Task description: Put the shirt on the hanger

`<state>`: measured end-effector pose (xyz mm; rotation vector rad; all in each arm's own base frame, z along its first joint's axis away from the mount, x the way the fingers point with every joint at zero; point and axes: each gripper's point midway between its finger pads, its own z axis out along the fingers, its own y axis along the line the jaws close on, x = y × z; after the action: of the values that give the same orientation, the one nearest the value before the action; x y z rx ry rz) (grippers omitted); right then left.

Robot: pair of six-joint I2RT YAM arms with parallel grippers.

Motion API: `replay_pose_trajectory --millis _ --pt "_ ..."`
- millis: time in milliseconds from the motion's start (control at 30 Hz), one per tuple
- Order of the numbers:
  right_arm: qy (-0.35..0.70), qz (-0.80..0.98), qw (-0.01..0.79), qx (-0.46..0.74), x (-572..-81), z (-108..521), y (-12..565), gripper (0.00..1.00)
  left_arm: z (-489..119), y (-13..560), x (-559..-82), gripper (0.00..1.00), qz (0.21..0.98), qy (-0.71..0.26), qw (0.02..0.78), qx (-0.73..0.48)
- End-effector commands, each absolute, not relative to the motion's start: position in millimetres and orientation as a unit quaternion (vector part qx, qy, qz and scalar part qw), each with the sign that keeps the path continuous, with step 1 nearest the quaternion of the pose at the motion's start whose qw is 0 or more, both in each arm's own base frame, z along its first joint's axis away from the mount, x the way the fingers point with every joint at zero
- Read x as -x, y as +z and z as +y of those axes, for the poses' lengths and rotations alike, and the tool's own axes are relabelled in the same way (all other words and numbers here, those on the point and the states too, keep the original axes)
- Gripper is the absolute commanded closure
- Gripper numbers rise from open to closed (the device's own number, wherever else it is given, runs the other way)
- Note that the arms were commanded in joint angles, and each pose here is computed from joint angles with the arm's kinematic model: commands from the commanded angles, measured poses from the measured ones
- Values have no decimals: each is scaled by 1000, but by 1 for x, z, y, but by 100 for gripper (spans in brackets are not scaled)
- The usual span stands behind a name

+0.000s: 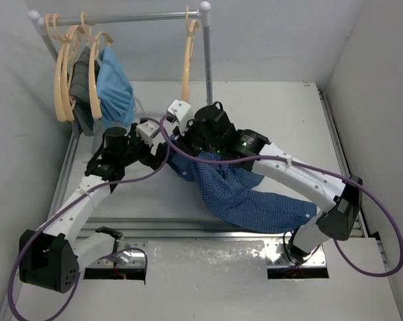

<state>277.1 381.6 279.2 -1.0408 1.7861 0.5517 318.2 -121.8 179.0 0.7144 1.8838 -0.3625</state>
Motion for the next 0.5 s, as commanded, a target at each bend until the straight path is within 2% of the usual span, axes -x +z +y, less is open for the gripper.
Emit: replay_pose_trajectory --millis 0,67,100,167,200,267,300,400,433,467 --pt "272 702 504 423 -267 390 310 100 -134 220 -340 19 732 -167 597 -281" --pt "273 705 498 425 -265 389 305 100 -127 219 -348 25 735 -147 607 -263" --pt "276 706 495 425 -264 387 303 100 -123 214 -355 38 739 -137 610 -250" --pt "282 712 485 423 -260 383 295 100 -112 209 -364 52 750 -112 611 -226" --pt "283 715 482 420 -260 380 291 100 -112 201 -368 73 759 -112 602 -222" --pt "280 730 469 411 -263 370 276 100 -114 193 -367 100 770 -119 586 -225" --pt "278 737 467 402 -268 364 271 96 -116 187 -366 100 776 -126 575 -228" --pt "287 746 454 394 -263 348 255 61 -114 180 -363 100 784 -118 563 -234" --pt "288 742 456 398 -260 345 250 46 -110 179 -364 100 786 -109 562 -232" --pt "295 728 469 405 -255 342 262 40 -108 178 -364 100 789 -103 560 -231"
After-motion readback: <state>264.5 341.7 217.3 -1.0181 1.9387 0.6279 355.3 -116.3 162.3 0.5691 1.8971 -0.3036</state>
